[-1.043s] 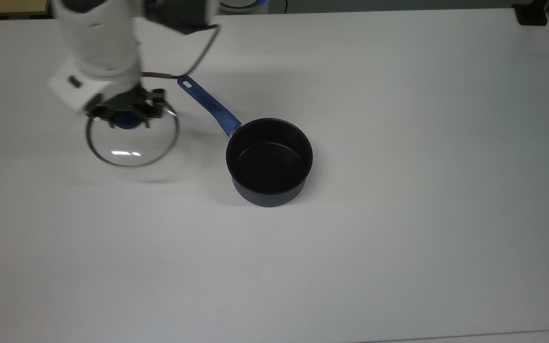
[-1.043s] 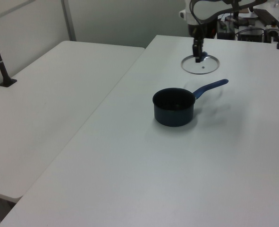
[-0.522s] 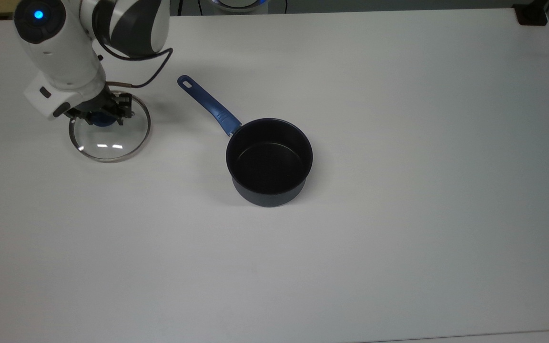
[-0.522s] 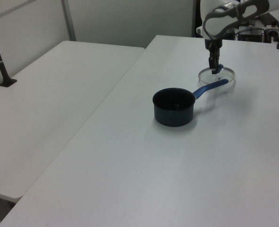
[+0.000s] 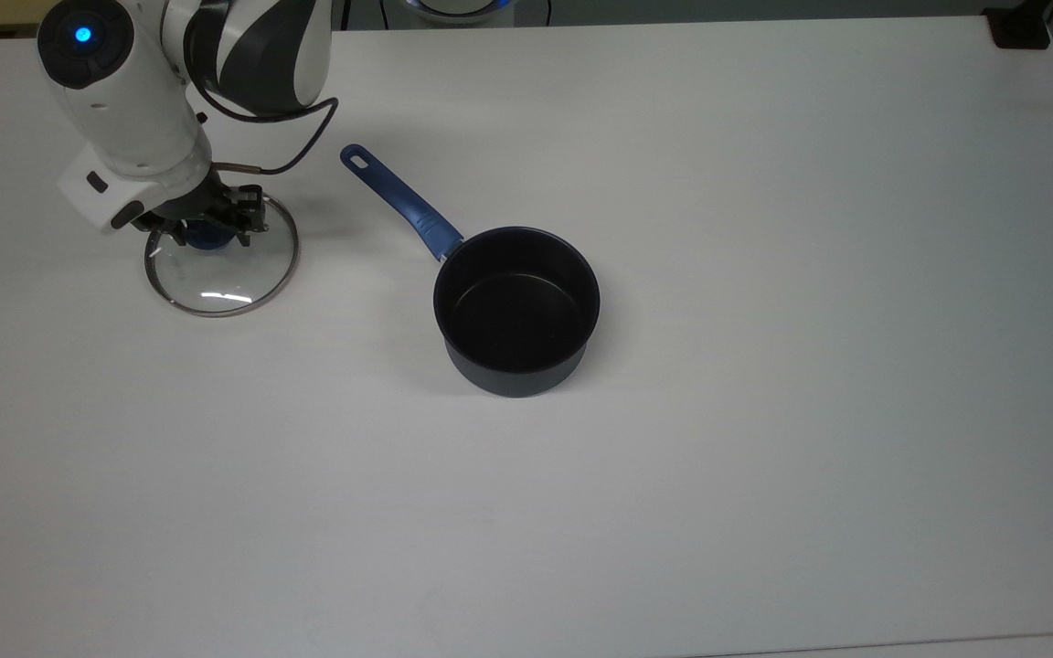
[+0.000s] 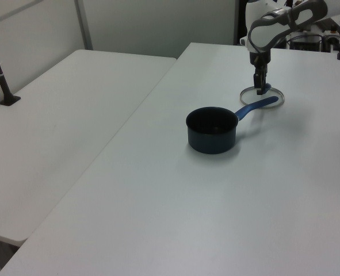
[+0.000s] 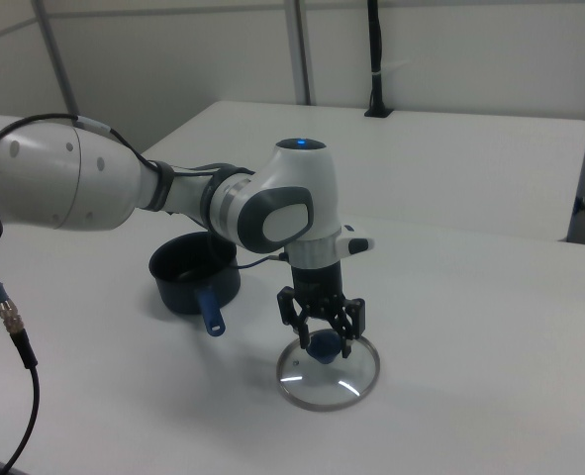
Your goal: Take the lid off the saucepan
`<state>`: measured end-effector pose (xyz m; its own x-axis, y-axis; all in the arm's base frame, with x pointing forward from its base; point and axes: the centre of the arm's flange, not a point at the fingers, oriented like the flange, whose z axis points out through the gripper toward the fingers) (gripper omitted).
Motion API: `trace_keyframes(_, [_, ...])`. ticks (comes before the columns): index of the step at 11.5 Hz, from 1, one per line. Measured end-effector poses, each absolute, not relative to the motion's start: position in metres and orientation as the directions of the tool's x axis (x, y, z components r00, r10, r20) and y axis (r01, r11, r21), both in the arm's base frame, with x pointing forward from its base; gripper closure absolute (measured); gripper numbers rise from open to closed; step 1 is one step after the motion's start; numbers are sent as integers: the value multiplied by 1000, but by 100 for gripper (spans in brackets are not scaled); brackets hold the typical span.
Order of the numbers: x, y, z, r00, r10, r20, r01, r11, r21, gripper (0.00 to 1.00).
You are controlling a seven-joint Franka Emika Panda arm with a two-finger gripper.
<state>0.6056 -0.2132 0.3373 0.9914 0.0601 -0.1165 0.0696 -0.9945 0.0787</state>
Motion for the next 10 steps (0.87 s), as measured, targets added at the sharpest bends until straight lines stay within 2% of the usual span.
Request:
trace_keyframes(2, [607,-211,337,991,60,-116,70,-995,78,0])
trace_keyframes(5, [625,-192,371,999,-5,-48,0,-996,91,0])
trace_keyframes(7, [636,-152,422,1000,-9,-8,-8,-996,90,0])
trace_keyframes(10, [612,-87,516,1000,18,15,17,-999,47,0])
